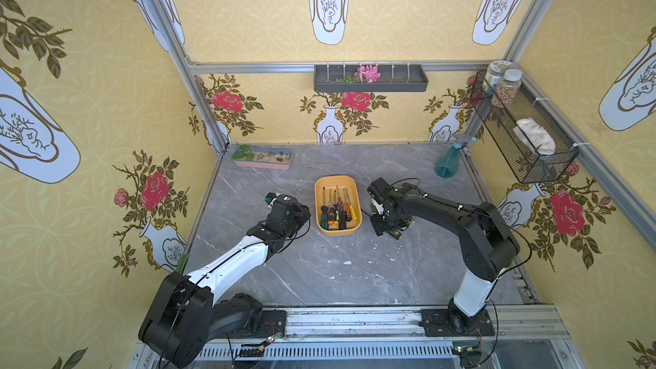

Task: Put the screwdriver on the desktop into the storage box
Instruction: Pick up the screwdriver from the center of the board.

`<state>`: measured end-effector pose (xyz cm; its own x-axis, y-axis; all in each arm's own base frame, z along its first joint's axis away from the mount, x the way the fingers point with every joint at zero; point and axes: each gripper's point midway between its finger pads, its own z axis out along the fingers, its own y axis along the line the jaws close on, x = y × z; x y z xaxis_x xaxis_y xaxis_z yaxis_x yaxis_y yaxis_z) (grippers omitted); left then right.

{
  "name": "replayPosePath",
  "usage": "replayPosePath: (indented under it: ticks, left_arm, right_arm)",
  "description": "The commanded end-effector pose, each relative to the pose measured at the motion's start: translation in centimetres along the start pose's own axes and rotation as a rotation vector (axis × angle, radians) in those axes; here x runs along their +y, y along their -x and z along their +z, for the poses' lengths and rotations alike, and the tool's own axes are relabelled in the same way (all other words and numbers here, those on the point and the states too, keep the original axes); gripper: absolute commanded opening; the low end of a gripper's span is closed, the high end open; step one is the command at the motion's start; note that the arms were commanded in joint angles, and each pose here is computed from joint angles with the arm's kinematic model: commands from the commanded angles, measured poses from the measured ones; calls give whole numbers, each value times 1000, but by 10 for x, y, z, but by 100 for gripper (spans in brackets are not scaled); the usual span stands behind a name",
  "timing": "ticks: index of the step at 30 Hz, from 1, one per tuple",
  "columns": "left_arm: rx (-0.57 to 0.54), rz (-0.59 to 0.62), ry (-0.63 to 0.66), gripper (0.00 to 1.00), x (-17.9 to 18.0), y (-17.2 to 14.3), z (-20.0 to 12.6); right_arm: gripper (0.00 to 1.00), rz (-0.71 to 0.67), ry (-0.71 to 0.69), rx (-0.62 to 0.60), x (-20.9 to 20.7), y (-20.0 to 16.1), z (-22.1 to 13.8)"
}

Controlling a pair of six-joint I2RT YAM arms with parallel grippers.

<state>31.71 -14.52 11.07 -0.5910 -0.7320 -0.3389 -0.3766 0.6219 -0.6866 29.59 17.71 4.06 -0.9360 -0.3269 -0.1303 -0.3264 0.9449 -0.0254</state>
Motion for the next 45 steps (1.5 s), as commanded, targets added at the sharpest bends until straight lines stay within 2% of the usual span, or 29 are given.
replayPosePath:
  ticks: [1,15,23,33,45]
  left_arm:
    - [-3,2,7,44,3,0,0]
    - [-4,7,9,44,2,1,1]
    - [-3,5,12,44,3,0,1]
    - [-6,3,10,44,4,0,-1]
    - [-12,1,9,44,5,1,-2]
  right_arm:
    - [68,-16,-29,-14,-4,5,4]
    - [63,-16,-44,33,-5,-6,16]
    - [55,-17,-45,42,-2,-11,17]
    - [42,-12,-163,53,-20,-8,22]
    - [22,-54,-132,50,-7,-12,21]
